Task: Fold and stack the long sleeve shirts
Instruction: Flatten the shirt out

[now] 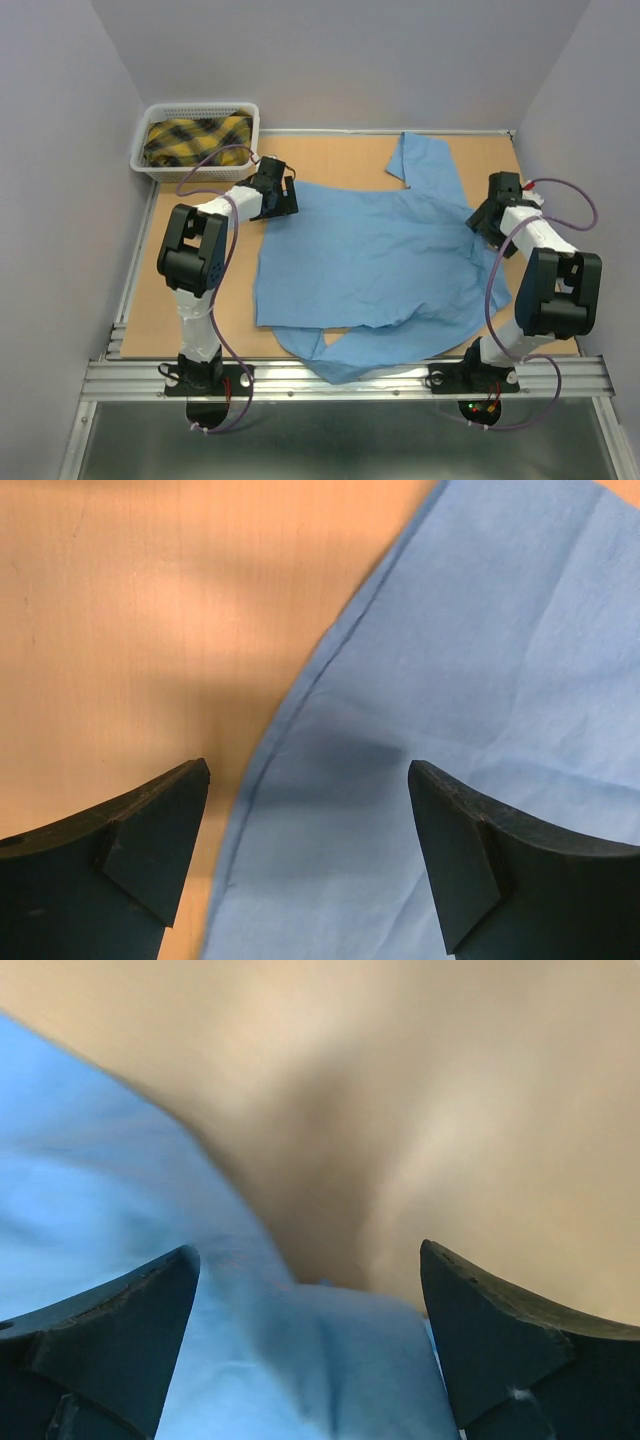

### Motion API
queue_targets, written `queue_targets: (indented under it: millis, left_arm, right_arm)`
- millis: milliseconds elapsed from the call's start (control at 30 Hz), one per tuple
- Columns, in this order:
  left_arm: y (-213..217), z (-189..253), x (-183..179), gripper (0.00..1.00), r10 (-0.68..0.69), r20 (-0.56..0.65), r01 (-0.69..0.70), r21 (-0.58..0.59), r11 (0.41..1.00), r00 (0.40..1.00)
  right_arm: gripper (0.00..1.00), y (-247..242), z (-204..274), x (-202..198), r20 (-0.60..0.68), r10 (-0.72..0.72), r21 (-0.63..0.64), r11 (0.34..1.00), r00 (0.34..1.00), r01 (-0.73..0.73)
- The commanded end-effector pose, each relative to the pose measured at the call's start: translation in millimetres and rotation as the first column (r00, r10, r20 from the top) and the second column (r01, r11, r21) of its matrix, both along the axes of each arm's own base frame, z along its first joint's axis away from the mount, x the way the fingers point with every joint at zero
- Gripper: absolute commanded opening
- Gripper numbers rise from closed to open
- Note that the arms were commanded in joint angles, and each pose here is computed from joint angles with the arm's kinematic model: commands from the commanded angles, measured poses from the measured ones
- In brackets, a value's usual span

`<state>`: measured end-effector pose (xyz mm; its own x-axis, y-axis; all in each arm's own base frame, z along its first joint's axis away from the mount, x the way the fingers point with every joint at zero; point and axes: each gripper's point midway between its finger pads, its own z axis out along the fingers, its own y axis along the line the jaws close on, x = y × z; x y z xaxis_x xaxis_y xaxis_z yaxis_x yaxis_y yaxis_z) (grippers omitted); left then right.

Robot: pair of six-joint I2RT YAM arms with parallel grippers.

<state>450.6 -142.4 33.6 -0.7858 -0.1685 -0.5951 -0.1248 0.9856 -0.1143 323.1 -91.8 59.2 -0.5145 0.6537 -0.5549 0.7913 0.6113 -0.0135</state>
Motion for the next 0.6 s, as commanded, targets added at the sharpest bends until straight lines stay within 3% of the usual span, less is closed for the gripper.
queue_targets:
  millis: [0,133,300,567]
  left_arm:
    - [4.6,50.9,11.5,0.93,0.015,0.113,-0.015,-0.005,1.0,0.993]
    - [-0.2,72.7,6.5,0.93,0.008,0.153,-0.003,-0.031,1.0,0.988]
    - [-30.3,97.7,-0.9,0.93,-0.038,0.217,0.056,-0.076,0.996,0.975]
    - [-65.9,68.4,7.1,0.93,-0.085,0.178,0.101,-0.085,0.991,0.98]
  right_arm:
    - [0.96,-21.4,84.9,60.6,0.207,0.044,-0.127,0.992,0.977,-0.018]
    - [0.97,19.9,114.9,82.8,0.308,0.224,-0.027,0.974,0.925,-0.227]
    - [0.98,85.3,108.5,83.3,0.363,0.442,0.095,0.858,0.82,-0.504]
    - [0.96,87.7,59.8,92.6,0.32,0.395,0.165,0.872,0.861,-0.461]
